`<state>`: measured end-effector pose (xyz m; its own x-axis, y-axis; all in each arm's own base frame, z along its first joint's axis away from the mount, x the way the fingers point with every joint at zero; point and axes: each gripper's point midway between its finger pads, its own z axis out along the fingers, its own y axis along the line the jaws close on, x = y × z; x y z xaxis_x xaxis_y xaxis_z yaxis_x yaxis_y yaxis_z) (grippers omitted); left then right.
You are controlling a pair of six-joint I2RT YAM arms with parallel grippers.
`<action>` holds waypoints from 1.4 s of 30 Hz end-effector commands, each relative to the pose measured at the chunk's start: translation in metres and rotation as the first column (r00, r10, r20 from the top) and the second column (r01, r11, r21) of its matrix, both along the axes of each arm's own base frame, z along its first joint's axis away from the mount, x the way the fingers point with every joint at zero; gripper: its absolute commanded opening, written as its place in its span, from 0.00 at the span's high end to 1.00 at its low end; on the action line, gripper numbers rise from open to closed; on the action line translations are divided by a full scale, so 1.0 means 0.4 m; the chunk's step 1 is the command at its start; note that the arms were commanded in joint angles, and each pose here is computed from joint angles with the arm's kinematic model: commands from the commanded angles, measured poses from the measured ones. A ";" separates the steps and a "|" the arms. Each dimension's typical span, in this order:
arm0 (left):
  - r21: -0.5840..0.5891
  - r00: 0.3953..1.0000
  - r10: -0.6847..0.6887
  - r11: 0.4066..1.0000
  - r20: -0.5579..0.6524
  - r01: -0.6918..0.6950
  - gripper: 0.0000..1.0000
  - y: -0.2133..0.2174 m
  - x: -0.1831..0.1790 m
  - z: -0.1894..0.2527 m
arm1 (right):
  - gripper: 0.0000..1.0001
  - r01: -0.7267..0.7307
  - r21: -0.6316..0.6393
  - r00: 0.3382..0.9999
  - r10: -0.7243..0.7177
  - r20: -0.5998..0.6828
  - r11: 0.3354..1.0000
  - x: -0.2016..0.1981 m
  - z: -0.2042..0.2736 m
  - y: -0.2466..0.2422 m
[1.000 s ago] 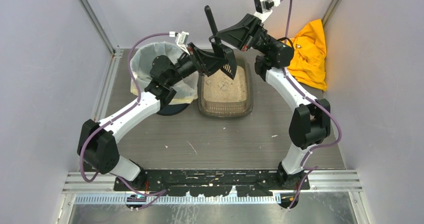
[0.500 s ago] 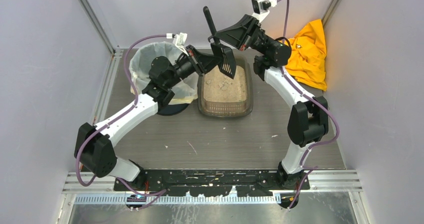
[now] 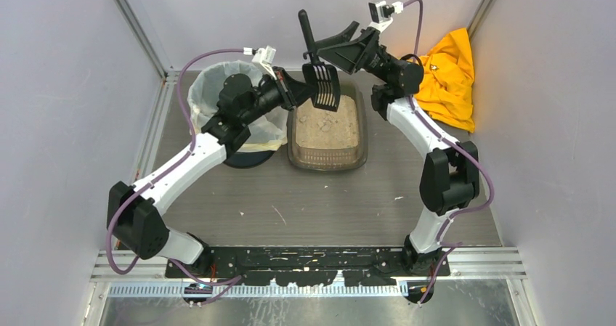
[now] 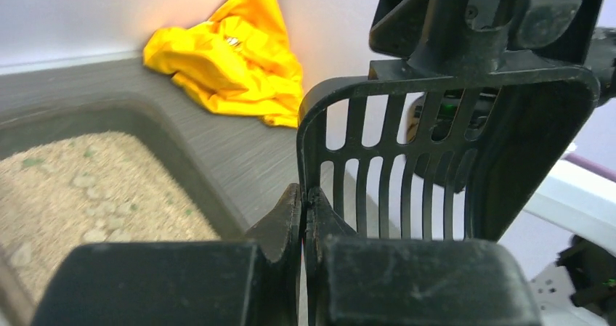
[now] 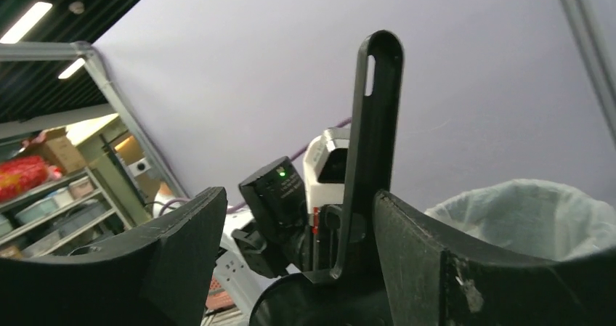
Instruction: Clean the litter box
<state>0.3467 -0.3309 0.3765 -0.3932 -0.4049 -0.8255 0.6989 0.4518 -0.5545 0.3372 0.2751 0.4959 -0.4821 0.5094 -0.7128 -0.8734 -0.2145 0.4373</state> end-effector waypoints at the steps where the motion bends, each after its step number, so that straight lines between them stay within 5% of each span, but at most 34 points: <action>1: 0.099 0.997 0.043 0.994 0.064 -0.050 1.00 0.047 -0.015 0.053 | 0.21 0.174 0.045 0.985 -0.174 -0.017 0.984 0.062 0.032 -0.074; 6: 0.311 0.998 0.014 0.950 0.062 -0.032 1.00 0.084 -0.032 0.009 | 0.19 0.373 -0.085 0.919 -0.380 -0.103 0.924 0.165 -0.021 -0.154; 8: 0.378 0.996 -0.038 0.926 0.078 0.006 1.00 0.087 -0.048 -0.006 | 0.19 0.545 -0.311 0.817 -0.576 -0.012 0.779 0.216 -0.104 -0.168; 11: 0.449 0.988 -0.114 0.892 0.105 0.055 1.00 0.085 -0.066 -0.031 | 0.19 0.642 -0.634 0.621 -0.778 0.100 0.431 0.251 -0.255 -0.242; 14: 0.502 0.970 -0.197 0.859 0.141 0.101 1.00 0.077 -0.078 -0.059 | 0.19 0.656 -0.728 0.449 -0.879 0.163 0.200 0.245 -0.333 -0.364; 17: 0.551 0.950 -0.252 0.827 0.185 0.112 1.00 0.067 -0.066 -0.099 | 0.19 0.691 -0.709 0.347 -0.925 0.153 0.142 0.209 -0.349 -0.435; 19: 0.604 0.947 -0.266 0.790 0.177 0.109 1.00 0.061 -0.034 -0.135 | 0.04 0.670 -0.735 0.287 -0.949 0.130 0.102 0.180 -0.377 -0.466; 21: 0.646 0.949 -0.267 0.757 0.168 0.099 1.00 0.056 -0.003 -0.166 | 0.00 0.602 -0.799 0.113 -0.991 0.077 0.006 0.164 -0.431 -0.537; 22: 0.659 0.951 -0.265 0.745 0.159 0.098 1.00 0.052 0.008 -0.183 | 0.00 0.554 -0.832 0.078 -0.995 0.069 -0.014 0.157 -0.464 -0.557; 24: 0.664 0.953 -0.268 0.740 0.142 0.109 1.00 0.042 0.018 -0.209 | 0.04 0.480 -0.877 0.087 -0.994 0.058 -0.009 0.143 -0.517 -0.559; 28: 0.636 0.947 -0.277 0.763 0.160 0.116 1.00 0.021 0.014 -0.216 | 0.11 0.528 -0.822 0.256 -0.963 -0.088 0.215 0.104 -0.498 -0.463; 31: 0.665 0.949 -0.264 0.742 0.171 0.086 1.00 0.037 0.018 -0.225 | 0.14 0.563 -0.775 0.299 -0.945 -0.133 0.287 0.065 -0.455 -0.441; 37: 0.726 0.949 -0.216 0.688 0.229 -0.019 1.00 0.062 0.048 -0.259 | 0.15 0.535 -0.663 0.571 -0.802 -0.174 0.524 -0.049 -0.378 -0.334; 42: 0.758 0.949 -0.206 0.651 0.239 -0.049 1.00 0.056 0.057 -0.289 | 0.23 0.453 -0.607 0.708 -0.677 -0.201 0.653 -0.089 -0.321 -0.272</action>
<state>0.3615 -0.3062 0.2337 -0.2135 0.4267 -0.8788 0.8370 0.5438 0.0606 0.3144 0.1362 0.3347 -0.4672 0.4479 -0.7623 -0.2984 0.7317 0.6128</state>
